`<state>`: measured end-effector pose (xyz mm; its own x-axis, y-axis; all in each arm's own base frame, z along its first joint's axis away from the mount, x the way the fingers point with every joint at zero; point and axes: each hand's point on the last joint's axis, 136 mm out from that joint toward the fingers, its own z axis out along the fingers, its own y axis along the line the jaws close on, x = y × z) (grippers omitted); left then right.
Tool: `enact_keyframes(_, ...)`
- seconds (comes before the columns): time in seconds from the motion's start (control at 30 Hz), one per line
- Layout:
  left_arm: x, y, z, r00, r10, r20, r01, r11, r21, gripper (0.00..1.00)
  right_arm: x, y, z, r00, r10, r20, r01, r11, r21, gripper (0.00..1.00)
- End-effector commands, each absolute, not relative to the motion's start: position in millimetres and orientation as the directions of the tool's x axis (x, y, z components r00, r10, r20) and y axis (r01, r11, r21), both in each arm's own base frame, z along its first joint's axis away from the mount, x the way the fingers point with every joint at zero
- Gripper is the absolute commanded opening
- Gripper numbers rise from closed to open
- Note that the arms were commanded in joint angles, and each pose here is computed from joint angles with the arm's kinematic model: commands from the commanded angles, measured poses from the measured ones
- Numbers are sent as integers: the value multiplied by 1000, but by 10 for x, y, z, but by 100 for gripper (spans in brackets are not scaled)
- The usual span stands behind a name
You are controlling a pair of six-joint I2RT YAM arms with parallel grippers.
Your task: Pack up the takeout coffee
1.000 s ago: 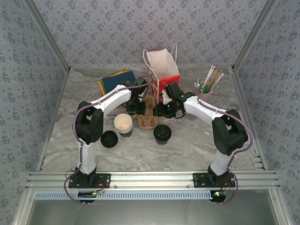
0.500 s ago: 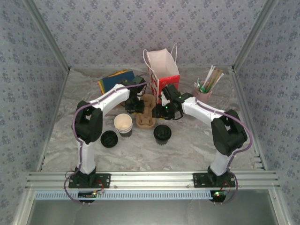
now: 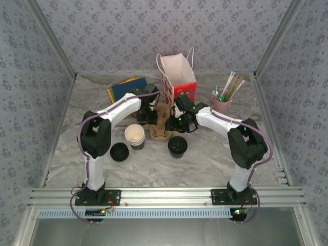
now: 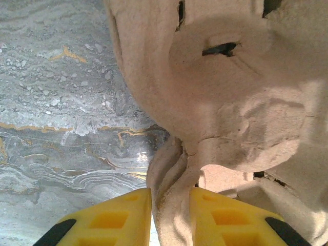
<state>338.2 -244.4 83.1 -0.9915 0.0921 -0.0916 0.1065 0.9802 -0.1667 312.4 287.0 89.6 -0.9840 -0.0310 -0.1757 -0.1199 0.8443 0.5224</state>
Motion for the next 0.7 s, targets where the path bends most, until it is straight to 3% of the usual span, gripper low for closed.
enact_keyframes(0.0, 3342, -2447, 948, -990, 90, -107, 108, 977, -183, 26, 3127, 2870, 911, -985, -22, -168, -107, 851, 514, 39)
enact_keyframes(0.67, 3303, -2524, 1018, -989, 94, -119, 118, 968, -222, 26, 3162, 3059, 1112, -978, -52, -202, -161, 805, 571, 36)
